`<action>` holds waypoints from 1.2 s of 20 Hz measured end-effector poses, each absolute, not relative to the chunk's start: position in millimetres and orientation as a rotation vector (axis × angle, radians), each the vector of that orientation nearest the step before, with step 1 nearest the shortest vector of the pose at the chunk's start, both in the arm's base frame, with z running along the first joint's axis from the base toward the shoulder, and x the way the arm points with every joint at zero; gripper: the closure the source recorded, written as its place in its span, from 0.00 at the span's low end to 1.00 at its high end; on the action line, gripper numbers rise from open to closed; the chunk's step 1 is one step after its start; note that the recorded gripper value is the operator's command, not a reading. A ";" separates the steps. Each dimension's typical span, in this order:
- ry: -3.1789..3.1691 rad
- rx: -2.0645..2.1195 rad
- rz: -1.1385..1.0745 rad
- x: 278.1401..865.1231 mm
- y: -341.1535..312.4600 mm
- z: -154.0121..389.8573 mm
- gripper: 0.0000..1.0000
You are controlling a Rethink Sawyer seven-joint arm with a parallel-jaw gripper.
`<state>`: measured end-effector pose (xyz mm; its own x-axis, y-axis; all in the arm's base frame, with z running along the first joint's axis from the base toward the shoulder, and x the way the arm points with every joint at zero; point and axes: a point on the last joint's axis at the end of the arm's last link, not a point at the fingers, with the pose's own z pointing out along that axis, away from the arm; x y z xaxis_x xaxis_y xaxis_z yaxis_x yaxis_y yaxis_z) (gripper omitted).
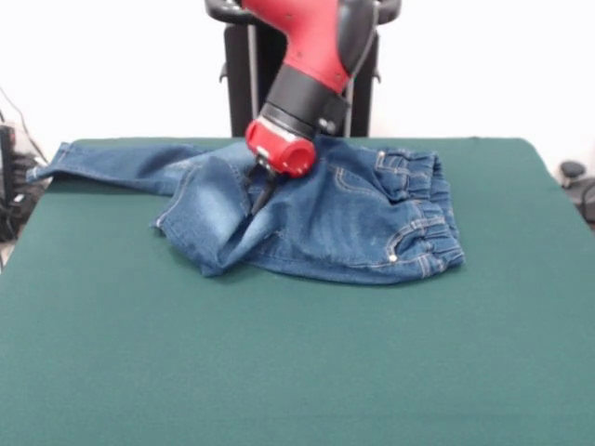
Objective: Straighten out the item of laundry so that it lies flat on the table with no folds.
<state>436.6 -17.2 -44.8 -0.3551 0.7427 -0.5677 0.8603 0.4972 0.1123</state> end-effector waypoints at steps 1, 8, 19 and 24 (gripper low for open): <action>2.189 1.328 -0.277 436.1 -20.1 -40.3 0.00; 2.239 1.454 -0.320 435.1 -37.6 2.9 0.00; 2.270 1.502 -0.290 430.7 -97.6 42.9 0.00; 2.277 1.486 -0.281 432.7 -114.2 41.1 0.00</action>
<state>432.7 -114.2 41.1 -0.3514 0.8275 -0.4379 0.9092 0.4132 0.0513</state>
